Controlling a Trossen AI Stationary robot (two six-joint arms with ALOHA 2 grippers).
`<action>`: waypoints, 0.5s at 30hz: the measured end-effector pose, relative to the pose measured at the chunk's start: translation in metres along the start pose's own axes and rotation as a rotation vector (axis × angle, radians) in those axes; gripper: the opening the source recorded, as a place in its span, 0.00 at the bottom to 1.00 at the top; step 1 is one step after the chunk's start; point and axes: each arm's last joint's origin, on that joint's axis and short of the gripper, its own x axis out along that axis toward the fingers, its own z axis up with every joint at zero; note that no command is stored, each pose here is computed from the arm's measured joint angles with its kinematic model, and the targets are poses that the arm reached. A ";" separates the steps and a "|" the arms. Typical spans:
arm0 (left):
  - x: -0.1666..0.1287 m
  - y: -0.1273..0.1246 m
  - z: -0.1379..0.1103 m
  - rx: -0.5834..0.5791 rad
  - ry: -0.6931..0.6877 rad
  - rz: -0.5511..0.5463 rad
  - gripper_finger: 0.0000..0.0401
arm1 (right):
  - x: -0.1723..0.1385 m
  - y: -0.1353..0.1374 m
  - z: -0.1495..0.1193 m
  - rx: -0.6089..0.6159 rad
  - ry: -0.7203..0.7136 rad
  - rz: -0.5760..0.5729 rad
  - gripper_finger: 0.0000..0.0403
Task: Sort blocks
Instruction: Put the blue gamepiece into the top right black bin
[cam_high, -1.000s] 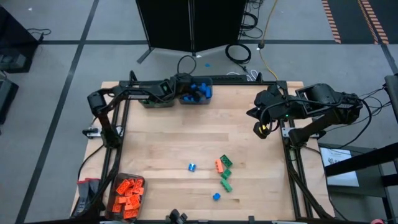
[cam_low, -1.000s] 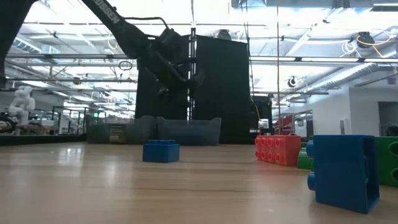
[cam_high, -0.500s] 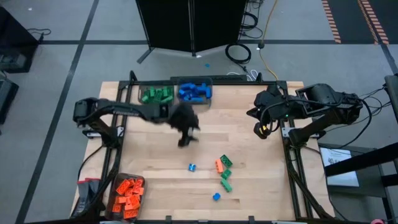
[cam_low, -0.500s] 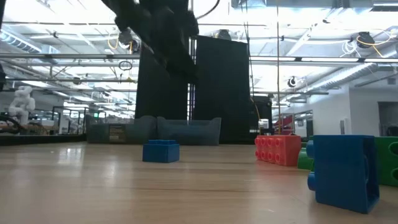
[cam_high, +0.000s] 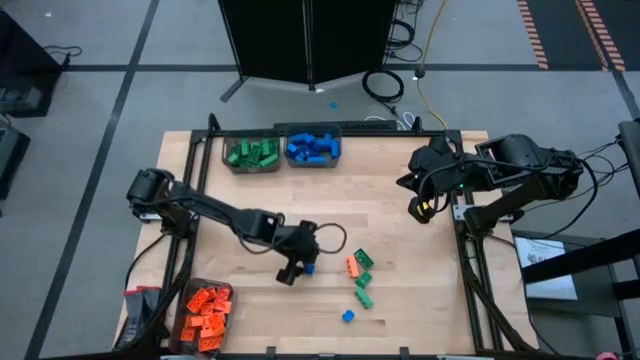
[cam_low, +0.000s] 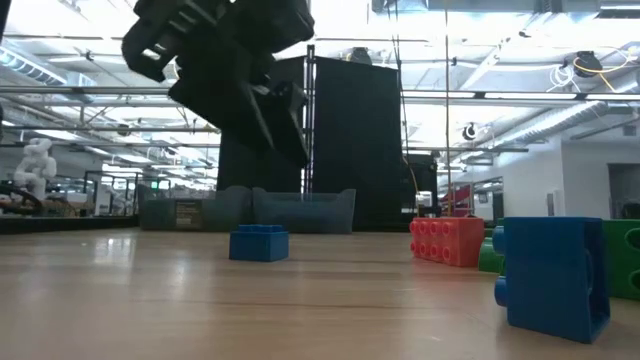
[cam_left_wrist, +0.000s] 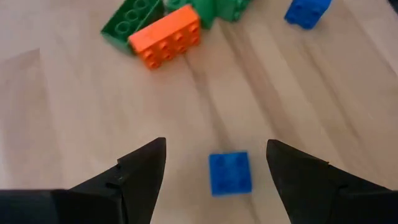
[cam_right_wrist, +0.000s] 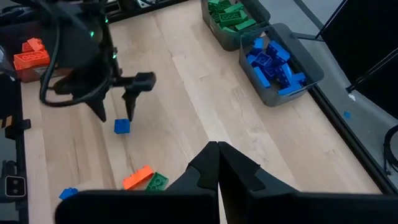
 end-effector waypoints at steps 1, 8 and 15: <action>0.004 -0.002 0.001 -0.004 -0.007 -0.004 0.69 | 0.000 0.000 0.000 0.000 0.000 0.000 0.00; 0.023 -0.013 -0.003 -0.048 0.018 -0.047 0.69 | 0.000 0.000 0.000 0.000 0.000 0.000 0.00; 0.028 -0.012 -0.004 -0.070 0.012 -0.053 0.69 | 0.000 0.000 0.000 0.003 0.000 0.000 0.00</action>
